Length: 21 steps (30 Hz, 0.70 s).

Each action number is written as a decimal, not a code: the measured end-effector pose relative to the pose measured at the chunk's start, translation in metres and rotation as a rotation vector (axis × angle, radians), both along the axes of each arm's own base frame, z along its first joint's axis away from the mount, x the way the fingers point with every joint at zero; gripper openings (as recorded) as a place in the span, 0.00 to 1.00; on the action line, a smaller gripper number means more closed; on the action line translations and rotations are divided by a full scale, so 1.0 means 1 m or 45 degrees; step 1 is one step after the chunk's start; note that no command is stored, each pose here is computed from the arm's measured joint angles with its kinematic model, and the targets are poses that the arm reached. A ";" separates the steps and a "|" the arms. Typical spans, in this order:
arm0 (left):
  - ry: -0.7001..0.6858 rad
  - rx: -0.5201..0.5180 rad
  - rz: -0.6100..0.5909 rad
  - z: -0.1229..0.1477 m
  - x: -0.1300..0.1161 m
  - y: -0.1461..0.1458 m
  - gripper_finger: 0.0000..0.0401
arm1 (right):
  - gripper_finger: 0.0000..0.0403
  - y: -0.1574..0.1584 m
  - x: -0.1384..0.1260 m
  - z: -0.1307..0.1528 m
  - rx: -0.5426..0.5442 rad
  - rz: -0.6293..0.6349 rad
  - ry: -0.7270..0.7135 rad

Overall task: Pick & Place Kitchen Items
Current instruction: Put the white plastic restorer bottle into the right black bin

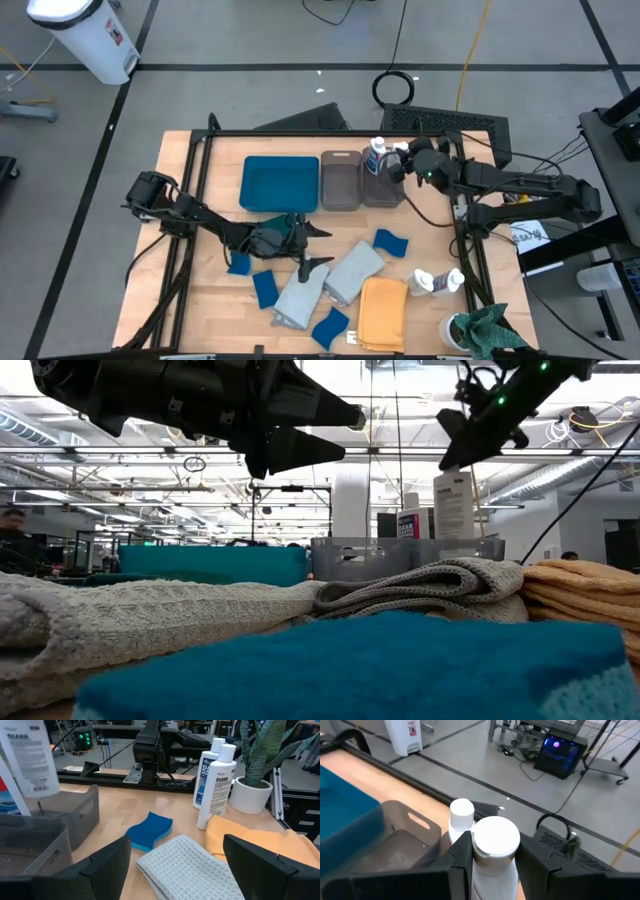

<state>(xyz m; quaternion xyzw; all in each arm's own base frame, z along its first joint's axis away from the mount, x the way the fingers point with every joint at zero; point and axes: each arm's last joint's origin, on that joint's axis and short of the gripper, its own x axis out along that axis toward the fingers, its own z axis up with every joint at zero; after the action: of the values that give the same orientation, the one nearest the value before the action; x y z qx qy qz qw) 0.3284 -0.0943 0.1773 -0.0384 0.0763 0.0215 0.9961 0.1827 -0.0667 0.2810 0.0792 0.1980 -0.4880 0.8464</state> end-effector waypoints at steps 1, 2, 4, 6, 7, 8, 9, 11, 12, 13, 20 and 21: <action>0.000 0.009 -0.001 0.000 0.000 0.000 0.80 | 0.23 -0.002 0.000 -0.003 0.004 0.012 -0.008; 0.000 0.019 -0.002 0.000 0.000 0.000 0.80 | 0.23 -0.004 0.000 -0.005 0.010 0.021 -0.017; 0.000 0.024 -0.001 0.000 0.000 0.000 0.79 | 0.23 -0.009 0.001 -0.009 0.019 0.025 -0.037; 0.001 0.026 0.007 0.000 0.000 0.000 0.77 | 0.23 -0.013 0.001 -0.014 0.017 0.025 -0.040; 0.000 0.027 0.011 0.000 0.000 0.001 0.77 | 0.23 -0.015 0.001 -0.017 0.020 0.019 -0.034; 0.000 0.028 0.018 0.000 0.000 0.001 0.76 | 0.23 -0.017 0.001 -0.020 0.018 0.011 -0.020; -0.001 0.030 0.025 0.000 0.000 0.001 0.76 | 0.23 -0.019 0.001 -0.023 0.017 0.002 -0.014; 0.000 0.033 0.031 0.000 0.000 0.001 0.76 | 0.23 -0.022 0.002 -0.027 0.021 -0.015 -0.006; 0.000 0.033 0.032 0.000 0.000 0.001 0.76 | 0.23 -0.024 0.002 -0.029 0.026 -0.024 0.002; 0.000 0.033 0.033 0.000 0.000 0.002 0.76 | 0.23 -0.025 0.002 -0.031 0.030 -0.029 0.009; 0.002 0.034 0.052 0.000 0.002 0.007 0.79 | 0.23 -0.030 0.006 -0.038 0.044 -0.048 0.050; 0.003 0.034 0.055 0.000 0.002 0.007 0.80 | 0.23 -0.030 0.006 -0.038 0.044 -0.049 0.052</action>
<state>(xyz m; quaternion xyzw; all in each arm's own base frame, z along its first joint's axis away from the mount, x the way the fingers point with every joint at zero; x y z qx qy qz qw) 0.3301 -0.0870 0.1771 -0.0268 0.0762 0.0440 0.9958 0.1889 -0.0965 0.2427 0.0875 0.2220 -0.5021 0.8312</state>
